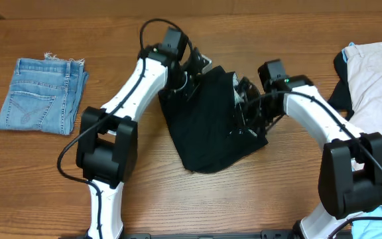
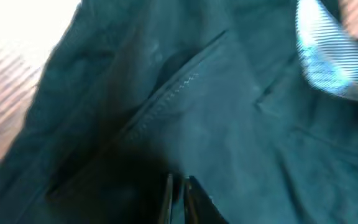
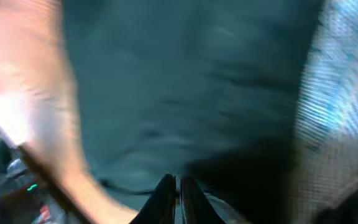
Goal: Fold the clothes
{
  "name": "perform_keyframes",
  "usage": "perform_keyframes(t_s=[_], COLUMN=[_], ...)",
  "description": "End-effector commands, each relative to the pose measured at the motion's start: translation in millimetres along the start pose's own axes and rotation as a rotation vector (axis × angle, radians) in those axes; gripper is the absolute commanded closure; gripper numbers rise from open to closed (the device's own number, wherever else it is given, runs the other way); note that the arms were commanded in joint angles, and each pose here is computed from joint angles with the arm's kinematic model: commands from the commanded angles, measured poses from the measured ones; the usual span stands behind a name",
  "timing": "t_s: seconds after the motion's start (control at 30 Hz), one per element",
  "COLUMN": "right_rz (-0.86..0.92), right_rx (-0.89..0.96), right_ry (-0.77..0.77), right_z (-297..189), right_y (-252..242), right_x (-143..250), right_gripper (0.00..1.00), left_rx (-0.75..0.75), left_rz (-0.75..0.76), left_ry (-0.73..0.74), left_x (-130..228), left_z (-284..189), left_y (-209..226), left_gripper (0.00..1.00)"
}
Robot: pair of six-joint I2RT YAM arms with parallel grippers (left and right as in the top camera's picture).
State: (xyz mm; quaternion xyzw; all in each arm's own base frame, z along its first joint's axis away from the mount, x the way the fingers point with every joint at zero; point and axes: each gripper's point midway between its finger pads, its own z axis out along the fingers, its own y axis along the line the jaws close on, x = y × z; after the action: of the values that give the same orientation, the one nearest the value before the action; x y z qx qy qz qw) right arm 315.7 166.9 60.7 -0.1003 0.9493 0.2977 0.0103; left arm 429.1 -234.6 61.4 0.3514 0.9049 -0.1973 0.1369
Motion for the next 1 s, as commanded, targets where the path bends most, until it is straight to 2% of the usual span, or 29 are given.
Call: perform_keyframes(t_s=[0.0, 0.17, 0.27, 0.33, 0.47, 0.57, 0.63, 0.73, 0.77, 0.97], right_rz=[0.222, 0.467, 0.541, 0.552, 0.418, 0.237, 0.127, 0.075, 0.067, -0.04], right_rx=[0.296, 0.436, 0.461, 0.442, 0.341, 0.186, 0.087, -0.003, -0.027, -0.098], right_ry=[-0.019, -0.091, -0.088, -0.068, -0.046, -0.11, -0.148, -0.186, -0.191, -0.081], right_z=[7.6, 7.8, 2.4, 0.8, -10.6, -37.7, -57.2, -72.6, -74.5, -39.4], right_y=[-65.9, -114.7, -124.7, -122.3, -95.5, -49.0, -16.9, 10.0, 15.8, 27.5], right_x=[17.1, 28.9, 36.5, 39.9, 28.6, 6.2, 0.7, 0.6, 0.7, 15.0], right_gripper=[0.92, 0.92, 0.94, 0.94, 0.93, 0.88, 0.87, 0.88, 0.96, 0.96], left_rx=[0.021, -0.045, -0.177, -0.208, -0.209, -0.117, 0.005, 0.155, 0.187, 0.235], left_rz=[0.014, 0.02, -0.033, -0.059, -0.11, -0.126, -0.128, -0.065, -0.04, 0.051], left_ry=[-0.013, -0.046, -0.064, -0.095, -0.116, -0.105, -0.081, -0.04, -0.008, 0.103], left_x=[8.7, 1.6, -4.1, -15.1, -33.2, -41.5, -39.7, -29.7, -21.3, 23.3], left_z=[19.4, 20.6, 16.2, 4.1, -33.4, -65.3, -75.8, -72.9, -66.7, -4.0], left_y=[2.7, 17.3, 43.6, 53.8, 60.3, 38.2, 10.0, -25.5, -35.2, -58.0], left_gripper=[0.85, 0.81, 0.73, 0.75, 0.78, 0.77, 0.79, 0.82, 0.83, 0.86])
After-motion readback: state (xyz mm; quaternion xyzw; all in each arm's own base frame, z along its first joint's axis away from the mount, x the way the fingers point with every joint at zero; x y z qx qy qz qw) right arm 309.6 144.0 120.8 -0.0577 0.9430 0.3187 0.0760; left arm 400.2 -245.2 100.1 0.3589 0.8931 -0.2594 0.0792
